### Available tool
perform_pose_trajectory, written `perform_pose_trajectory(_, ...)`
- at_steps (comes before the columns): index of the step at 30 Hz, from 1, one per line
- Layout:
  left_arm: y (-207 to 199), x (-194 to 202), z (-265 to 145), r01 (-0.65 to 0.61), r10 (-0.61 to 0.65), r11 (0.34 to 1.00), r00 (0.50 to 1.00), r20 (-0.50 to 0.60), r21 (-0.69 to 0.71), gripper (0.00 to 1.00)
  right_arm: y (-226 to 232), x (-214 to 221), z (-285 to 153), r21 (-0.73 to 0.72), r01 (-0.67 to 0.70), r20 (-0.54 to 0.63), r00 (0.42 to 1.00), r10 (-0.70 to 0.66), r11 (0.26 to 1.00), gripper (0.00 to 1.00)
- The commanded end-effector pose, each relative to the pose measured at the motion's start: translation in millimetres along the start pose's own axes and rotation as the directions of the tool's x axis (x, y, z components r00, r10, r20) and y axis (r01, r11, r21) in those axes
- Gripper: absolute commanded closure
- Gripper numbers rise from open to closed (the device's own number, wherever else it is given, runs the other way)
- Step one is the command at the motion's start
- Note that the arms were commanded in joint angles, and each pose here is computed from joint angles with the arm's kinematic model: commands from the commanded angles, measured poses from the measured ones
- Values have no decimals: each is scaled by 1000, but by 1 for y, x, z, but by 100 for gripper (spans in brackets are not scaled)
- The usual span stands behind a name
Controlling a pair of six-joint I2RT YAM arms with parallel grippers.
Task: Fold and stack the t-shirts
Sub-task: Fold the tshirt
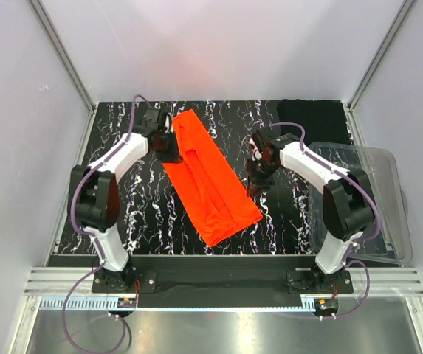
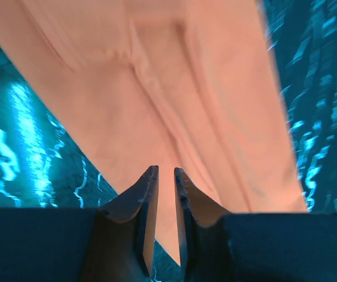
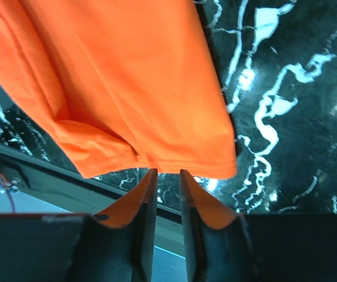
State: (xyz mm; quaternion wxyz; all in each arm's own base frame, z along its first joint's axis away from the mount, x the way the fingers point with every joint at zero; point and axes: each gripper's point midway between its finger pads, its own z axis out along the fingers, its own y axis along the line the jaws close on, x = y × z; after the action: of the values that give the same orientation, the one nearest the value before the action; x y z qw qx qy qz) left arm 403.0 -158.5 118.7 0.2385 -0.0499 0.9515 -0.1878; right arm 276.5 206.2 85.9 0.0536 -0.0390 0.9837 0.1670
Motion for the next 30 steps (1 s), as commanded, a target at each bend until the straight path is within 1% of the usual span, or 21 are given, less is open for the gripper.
perform_pose_trajectory(1,10,4,25,64,-65,998,998,-25,-24,81,16,-13,2,-100,28,13,1000,-27,995,72)
perform_pose_trajectory(2,13,3,30,66,-67,997,997,-23,-40,82,29,-11,1,-170,34,-9,999,-36,985,72)
perform_pose_trajectory(4,17,2,40,66,-68,996,997,-34,-55,83,43,-8,8,-238,60,-32,997,-70,969,70)
perform_pose_trajectory(5,17,1,42,65,-67,996,997,-38,-54,83,49,-9,8,-255,77,-31,996,-88,964,70)
perform_pose_trajectory(7,15,4,54,70,-72,997,995,-70,-38,84,67,3,19,-302,119,-77,986,-149,946,70)
perform_pose_trajectory(10,13,1,64,78,-80,997,993,-82,-27,85,81,14,33,-361,121,-140,973,-182,925,71)
perform_pose_trajectory(15,11,1,85,88,-88,996,989,-120,-6,85,101,18,34,-398,172,-126,963,-239,901,74)
perform_pose_trajectory(20,7,-5,97,102,-99,995,987,-128,15,85,123,20,34,-479,184,-144,948,-283,858,75)
perform_pose_trajectory(22,7,-4,105,109,-106,994,985,-139,16,85,126,19,39,-484,165,-167,947,-275,859,75)
perform_pose_trajectory(24,6,-7,108,119,-114,993,983,-141,21,85,123,19,40,-478,166,-167,947,-275,862,72)
perform_pose_trajectory(25,6,-4,112,121,-117,992,981,-152,21,85,114,22,44,-445,168,-172,948,-268,880,69)
perform_pose_trajectory(27,4,-6,113,127,-122,991,981,-151,28,85,107,25,40,-420,201,-149,947,-286,885,61)
perform_pose_trajectory(28,5,-3,116,130,-124,991,979,-159,24,85,94,30,46,-379,219,-149,945,-293,899,60)
perform_pose_trajectory(30,5,-3,117,131,-124,991,979,-164,29,85,84,34,47,-344,245,-139,942,-307,907,59)
